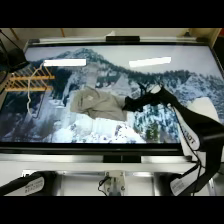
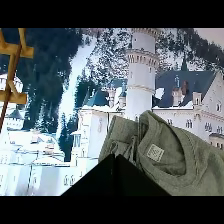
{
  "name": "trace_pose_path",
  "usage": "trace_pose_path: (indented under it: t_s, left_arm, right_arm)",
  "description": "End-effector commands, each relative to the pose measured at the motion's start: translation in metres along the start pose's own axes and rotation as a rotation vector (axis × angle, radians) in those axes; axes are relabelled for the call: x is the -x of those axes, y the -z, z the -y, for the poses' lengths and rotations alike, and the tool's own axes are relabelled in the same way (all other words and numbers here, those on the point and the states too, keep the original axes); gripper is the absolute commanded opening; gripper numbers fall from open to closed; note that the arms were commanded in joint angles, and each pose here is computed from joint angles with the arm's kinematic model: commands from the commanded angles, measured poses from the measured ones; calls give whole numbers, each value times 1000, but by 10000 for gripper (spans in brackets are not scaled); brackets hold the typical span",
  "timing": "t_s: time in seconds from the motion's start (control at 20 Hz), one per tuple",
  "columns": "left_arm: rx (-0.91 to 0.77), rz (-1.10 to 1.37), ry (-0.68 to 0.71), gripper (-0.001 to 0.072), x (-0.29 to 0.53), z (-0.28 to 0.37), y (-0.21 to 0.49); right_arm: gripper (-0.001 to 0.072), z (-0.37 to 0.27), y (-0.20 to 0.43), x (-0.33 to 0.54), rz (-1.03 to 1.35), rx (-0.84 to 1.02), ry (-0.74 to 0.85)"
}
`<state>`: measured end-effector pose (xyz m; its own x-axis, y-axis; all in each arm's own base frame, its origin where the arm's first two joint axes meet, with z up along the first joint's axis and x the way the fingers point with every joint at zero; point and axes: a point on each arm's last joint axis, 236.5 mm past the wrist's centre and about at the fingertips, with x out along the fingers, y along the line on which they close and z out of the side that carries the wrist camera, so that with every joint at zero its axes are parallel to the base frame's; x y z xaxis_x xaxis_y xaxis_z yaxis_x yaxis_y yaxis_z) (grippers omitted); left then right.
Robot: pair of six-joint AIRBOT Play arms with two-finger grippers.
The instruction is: Fold the shirts.
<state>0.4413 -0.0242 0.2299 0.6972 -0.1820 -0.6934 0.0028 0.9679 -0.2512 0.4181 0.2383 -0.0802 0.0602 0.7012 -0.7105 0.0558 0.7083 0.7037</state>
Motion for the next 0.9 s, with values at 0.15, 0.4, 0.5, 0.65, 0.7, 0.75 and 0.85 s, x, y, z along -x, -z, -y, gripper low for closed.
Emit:
trace_pose_path:
  t_s: [0.15,0.4,0.5,0.65,0.7,0.75,0.85]
  left_arm:
    - [-1,-3,1,33,-1,0,0]
    - [-11,-9,1,33,-5,-1,1]
    - [-16,-9,1,33,-5,-1,1]
    - [-22,-10,5,33,-5,2,2]
    - [-26,-11,8,33,-5,4,2]
    - [-30,-13,13,33,-6,7,3]
    - [-45,-18,27,33,-7,16,5]
  right_arm:
    - [72,-95,-63,142,257,207,-147]
    - [72,-75,-55,299,405,161,57]
    - [72,-45,-40,353,447,97,159]
    - [73,16,-23,429,551,-30,362]
    - [72,38,-19,449,585,-75,426]
    - [72,59,-15,466,615,-116,480]
    - [72,89,-11,488,646,-156,544]
